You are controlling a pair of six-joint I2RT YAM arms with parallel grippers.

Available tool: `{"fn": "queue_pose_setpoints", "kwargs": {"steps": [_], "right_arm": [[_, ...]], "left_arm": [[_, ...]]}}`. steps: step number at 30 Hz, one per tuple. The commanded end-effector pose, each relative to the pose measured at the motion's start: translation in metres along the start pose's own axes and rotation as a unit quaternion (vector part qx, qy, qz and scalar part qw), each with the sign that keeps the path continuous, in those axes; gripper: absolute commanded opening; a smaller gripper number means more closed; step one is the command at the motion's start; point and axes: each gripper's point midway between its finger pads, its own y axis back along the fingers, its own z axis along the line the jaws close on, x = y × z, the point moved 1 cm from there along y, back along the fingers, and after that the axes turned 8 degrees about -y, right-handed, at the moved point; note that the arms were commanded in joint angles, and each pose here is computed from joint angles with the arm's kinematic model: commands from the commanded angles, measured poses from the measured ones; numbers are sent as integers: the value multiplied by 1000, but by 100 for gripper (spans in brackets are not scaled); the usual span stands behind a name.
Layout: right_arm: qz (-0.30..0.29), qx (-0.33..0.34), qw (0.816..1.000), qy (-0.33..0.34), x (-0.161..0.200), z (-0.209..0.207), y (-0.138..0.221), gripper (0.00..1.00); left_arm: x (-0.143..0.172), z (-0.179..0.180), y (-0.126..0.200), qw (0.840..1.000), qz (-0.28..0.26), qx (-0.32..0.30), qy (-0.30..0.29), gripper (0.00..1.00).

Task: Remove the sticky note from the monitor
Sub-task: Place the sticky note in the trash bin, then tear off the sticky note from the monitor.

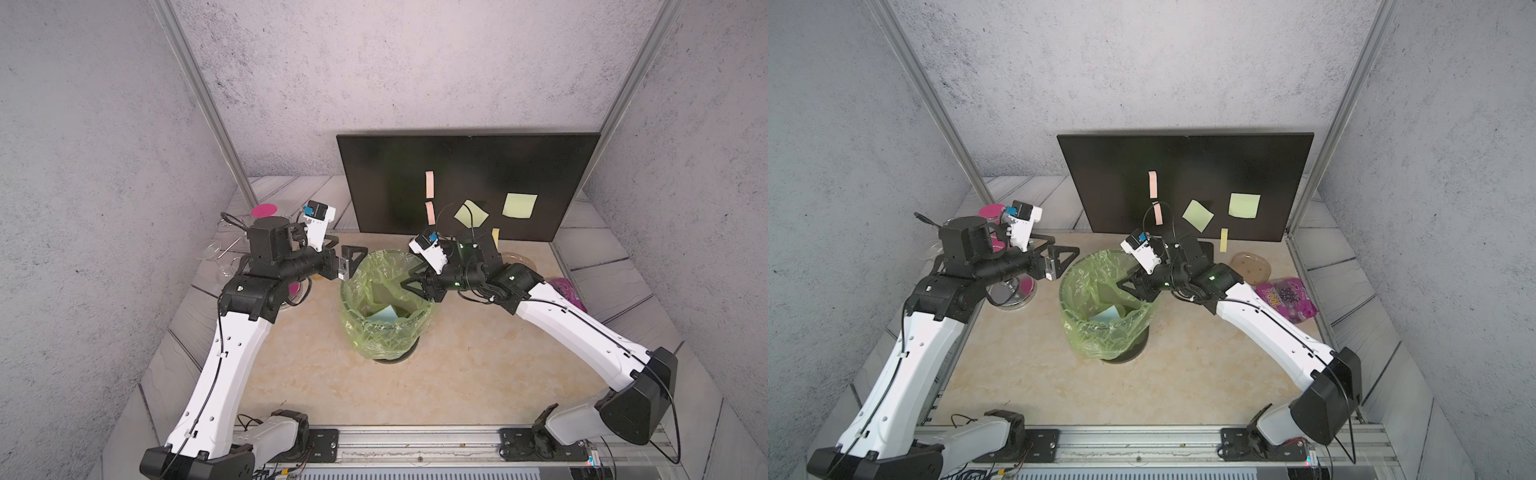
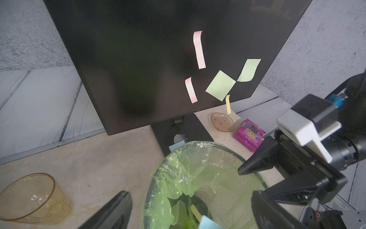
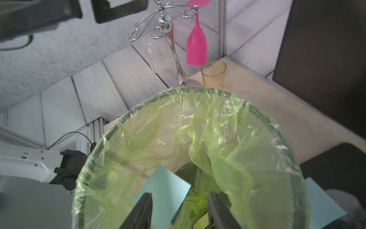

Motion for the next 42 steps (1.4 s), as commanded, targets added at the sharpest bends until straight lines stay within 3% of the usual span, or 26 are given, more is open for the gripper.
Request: {"fn": "queue_pose_setpoints", "kwargs": {"steps": [1,6,12,17,20,28,42], "right_arm": [[-73,67,995,15,-37,-7,36,55],[-143,125,981,-48,-48,-49,90,62],[-203,203,936,-202,-13,-157,151,72],[-238,213,900,-296,22,-228,168,72],[-248,223,889,-315,34,-257,167,72],[-219,180,896,-341,53,-304,131,71],[-239,139,897,-345,47,-331,110,55]], "left_arm": [[3,-5,3,1000,1,14,-10,100],[7,-8,-1,999,7,33,-12,100],[7,-14,-4,998,0,59,-10,100],[6,-17,-4,997,-4,70,-10,100],[6,-18,-4,997,-3,73,-10,100],[6,-18,-5,997,-1,73,-12,100],[5,-15,-9,997,3,72,-4,100]]}}
